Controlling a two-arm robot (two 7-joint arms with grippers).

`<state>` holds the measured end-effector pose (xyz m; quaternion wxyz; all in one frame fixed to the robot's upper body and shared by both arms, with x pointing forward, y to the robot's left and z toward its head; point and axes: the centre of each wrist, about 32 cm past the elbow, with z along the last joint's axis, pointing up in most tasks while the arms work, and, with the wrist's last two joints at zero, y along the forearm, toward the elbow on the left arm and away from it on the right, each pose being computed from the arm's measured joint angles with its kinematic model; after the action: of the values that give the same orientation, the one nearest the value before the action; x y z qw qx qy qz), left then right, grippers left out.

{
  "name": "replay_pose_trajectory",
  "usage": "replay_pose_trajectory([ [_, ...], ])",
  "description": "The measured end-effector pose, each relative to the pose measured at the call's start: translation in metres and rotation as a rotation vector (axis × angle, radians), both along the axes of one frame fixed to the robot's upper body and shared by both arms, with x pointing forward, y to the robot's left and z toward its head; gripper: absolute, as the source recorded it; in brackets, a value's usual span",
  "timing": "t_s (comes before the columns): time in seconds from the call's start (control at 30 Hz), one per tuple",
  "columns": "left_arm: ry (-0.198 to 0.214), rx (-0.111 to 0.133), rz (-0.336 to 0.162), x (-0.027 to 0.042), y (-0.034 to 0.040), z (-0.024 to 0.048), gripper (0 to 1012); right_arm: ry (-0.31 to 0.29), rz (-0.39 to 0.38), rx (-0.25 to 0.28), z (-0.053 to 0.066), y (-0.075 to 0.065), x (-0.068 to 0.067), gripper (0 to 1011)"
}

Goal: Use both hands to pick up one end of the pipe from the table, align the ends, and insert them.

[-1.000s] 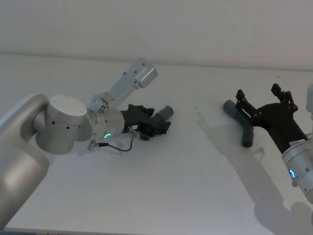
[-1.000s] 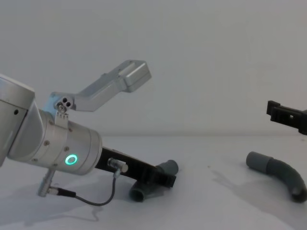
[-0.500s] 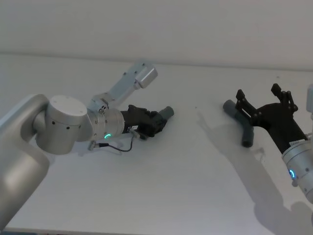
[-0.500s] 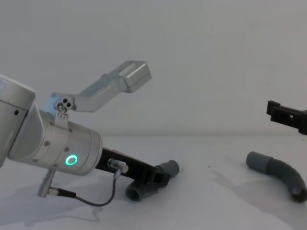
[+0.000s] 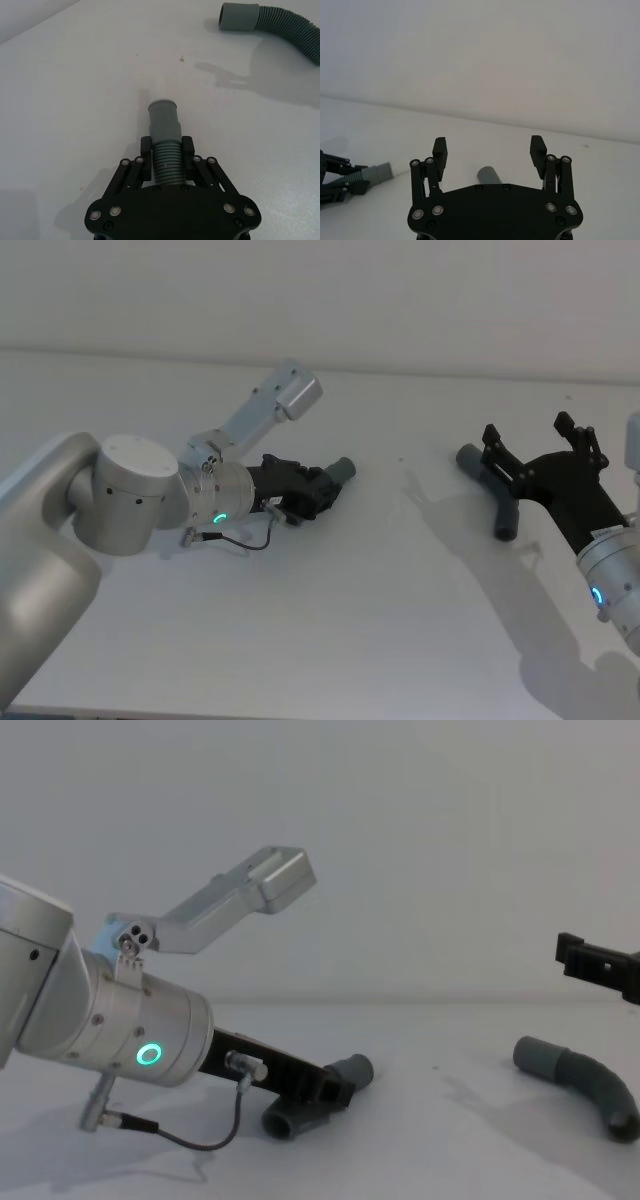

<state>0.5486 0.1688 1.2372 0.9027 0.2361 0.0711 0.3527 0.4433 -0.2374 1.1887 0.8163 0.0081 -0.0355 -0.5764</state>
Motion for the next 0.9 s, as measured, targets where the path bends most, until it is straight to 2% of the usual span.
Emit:
replay_pose_trajectory([
  [0.2,0.0,0.0,0.0,0.0,0.0,0.0,343,0.02,0.007,-0.036,0.001,-0.001,0.0,1004],
  [0.5,0.0,0.0,0.0,0.0,0.0,0.0,343,0.085,0.03,-0.133,0.009,-0.003,0.004,1004],
  [0.6,0.0,0.0,0.0,0.0,0.0,0.0,343,0.126,0.037,-0.175,0.013,-0.004,0.008,1004],
  [0.9,0.0,0.0,0.0,0.0,0.0,0.0,343,0.224,0.038,-0.217,0.02,-0.006,0.016,1004],
])
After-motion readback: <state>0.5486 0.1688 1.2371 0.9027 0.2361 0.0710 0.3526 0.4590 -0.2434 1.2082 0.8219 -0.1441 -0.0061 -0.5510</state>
